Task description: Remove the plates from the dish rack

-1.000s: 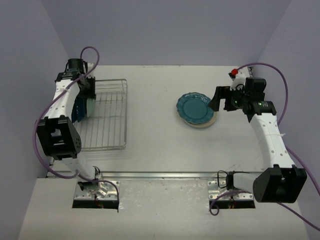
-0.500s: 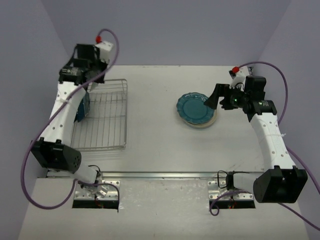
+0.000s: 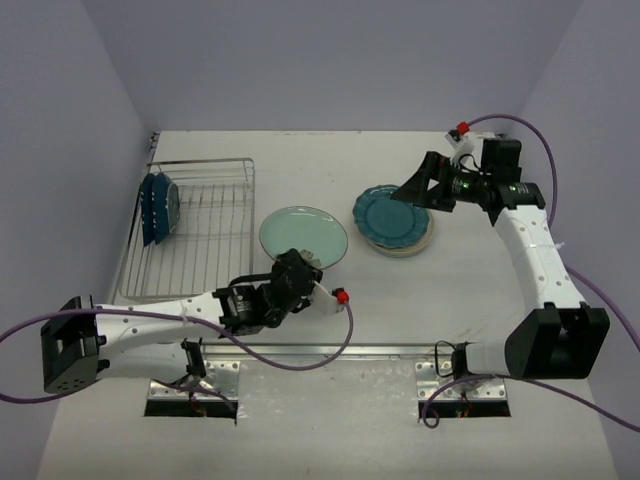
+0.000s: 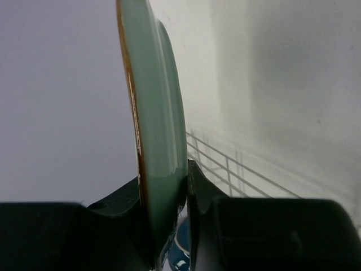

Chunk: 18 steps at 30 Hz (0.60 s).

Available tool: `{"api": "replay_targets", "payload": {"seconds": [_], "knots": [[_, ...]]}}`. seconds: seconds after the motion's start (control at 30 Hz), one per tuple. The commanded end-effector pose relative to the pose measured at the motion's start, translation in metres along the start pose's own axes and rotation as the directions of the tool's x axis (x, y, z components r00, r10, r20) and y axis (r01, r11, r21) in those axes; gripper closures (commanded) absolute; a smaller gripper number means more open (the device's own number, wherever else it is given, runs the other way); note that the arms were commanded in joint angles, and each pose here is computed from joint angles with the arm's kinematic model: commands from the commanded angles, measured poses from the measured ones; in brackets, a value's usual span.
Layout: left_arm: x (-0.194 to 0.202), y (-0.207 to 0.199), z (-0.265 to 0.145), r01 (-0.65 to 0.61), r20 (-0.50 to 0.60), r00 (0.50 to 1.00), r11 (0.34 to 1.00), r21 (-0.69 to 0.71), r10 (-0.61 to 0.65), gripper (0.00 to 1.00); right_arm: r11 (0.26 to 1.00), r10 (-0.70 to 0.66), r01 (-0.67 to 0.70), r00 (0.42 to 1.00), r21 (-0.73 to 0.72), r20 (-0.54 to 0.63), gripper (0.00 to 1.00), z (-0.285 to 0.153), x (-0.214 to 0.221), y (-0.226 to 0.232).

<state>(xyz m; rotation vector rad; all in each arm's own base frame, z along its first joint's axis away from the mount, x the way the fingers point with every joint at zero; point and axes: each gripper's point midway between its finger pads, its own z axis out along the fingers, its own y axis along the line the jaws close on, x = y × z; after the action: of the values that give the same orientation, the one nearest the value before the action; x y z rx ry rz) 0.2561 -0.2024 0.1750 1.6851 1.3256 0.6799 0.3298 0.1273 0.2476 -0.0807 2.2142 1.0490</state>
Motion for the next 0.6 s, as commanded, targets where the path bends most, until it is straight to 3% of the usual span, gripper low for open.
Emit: {"api": "replay_targets", "payload": {"seconds": [0.0,0.17,0.4,0.47,0.53,0.57], "knots": [[-0.034,0.094,-0.042,0.062,0.102,0.995,0.898,-0.435,-0.019,1.0,0.991,-0.005,-0.006,0.997,-0.132,-0.078,0.01,0.014,0.012,0.028],[-0.058,0.092,-0.048,0.028,0.147,0.988,0.88,-0.473,0.047,1.0,0.987,-0.082,0.049,0.973,-0.153,-0.218,0.01,0.04,0.051,0.038],[-0.068,0.094,-0.049,0.016,0.158,0.985,0.872,-0.489,0.07,1.0,0.977,-0.13,0.071,0.946,-0.201,-0.297,0.05,0.062,0.074,0.051],[-0.069,0.097,-0.05,0.022,0.16,0.985,0.867,-0.498,0.067,1.0,0.972,-0.125,0.052,0.94,-0.231,-0.316,0.24,0.066,0.077,0.055],[-0.069,0.095,-0.049,0.018,0.154,0.986,0.868,-0.495,0.067,1.0,0.964,-0.108,0.019,0.938,-0.264,-0.329,0.59,0.066,0.078,0.061],[-0.068,0.094,-0.048,0.017,0.152,0.986,0.869,-0.494,0.067,1.0,0.961,-0.106,0.011,0.938,-0.278,-0.33,0.71,0.066,0.078,0.064]]}}
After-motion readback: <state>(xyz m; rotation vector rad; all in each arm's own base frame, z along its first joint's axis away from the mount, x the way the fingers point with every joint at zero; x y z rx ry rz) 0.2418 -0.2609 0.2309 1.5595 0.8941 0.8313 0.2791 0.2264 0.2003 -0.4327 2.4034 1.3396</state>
